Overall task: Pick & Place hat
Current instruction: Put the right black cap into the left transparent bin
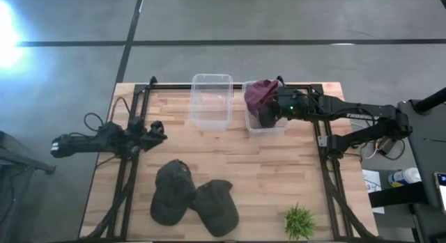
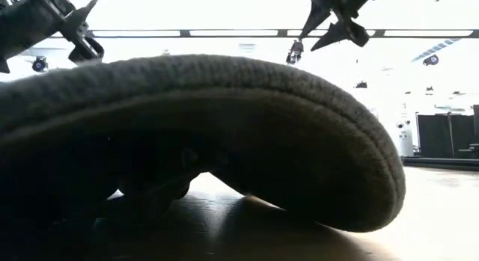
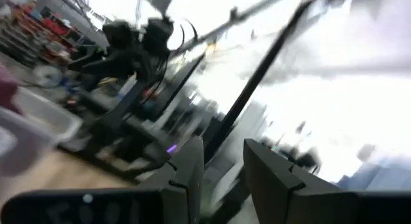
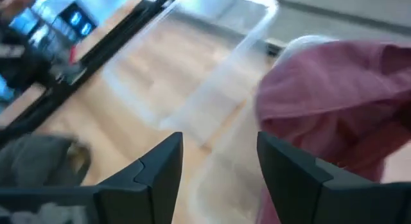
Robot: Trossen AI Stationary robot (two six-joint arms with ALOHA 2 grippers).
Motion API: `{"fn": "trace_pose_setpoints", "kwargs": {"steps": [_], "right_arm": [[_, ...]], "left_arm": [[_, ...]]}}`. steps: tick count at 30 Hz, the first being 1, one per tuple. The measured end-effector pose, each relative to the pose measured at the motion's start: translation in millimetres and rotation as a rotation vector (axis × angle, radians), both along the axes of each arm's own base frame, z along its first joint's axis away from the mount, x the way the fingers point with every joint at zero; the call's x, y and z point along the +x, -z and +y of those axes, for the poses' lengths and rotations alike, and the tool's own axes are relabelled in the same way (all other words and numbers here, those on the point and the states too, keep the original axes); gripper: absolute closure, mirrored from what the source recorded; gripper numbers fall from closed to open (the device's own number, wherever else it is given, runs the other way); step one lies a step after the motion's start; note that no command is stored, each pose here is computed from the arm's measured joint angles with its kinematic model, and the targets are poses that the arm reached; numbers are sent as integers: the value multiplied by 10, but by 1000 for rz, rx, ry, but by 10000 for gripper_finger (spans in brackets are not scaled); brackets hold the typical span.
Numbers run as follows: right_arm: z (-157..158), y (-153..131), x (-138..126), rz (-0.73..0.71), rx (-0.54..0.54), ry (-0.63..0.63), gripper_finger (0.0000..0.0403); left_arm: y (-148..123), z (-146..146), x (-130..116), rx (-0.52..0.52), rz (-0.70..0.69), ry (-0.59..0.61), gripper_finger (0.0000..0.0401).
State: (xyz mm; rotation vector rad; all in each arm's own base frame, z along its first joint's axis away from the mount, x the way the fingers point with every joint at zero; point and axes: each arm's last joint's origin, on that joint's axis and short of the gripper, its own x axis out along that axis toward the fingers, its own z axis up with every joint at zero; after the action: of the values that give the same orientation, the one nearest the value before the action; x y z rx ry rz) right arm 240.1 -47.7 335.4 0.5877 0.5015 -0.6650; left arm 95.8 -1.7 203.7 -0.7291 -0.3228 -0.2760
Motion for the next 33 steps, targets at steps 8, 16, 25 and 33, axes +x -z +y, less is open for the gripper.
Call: {"fn": "trace_pose_setpoints", "kwargs": {"steps": [8, 16, 25, 33], "right_arm": [[256, 55, 190, 184, 120, -200, 221], [734, 239, 518, 255, 417, -367, 227], [1362, 633, 856, 379, 635, -456, 227], [1885, 863, 913, 424, 712, -562, 227]], "left_arm": [[-196, 41, -76, -161, -152, -84, 295], [-248, 116, -90, -280, -178, -318, 295], [8, 6, 190, -238, 417, -12, 295], [-333, -225, 401, 25, 524, 225, 301]]}}
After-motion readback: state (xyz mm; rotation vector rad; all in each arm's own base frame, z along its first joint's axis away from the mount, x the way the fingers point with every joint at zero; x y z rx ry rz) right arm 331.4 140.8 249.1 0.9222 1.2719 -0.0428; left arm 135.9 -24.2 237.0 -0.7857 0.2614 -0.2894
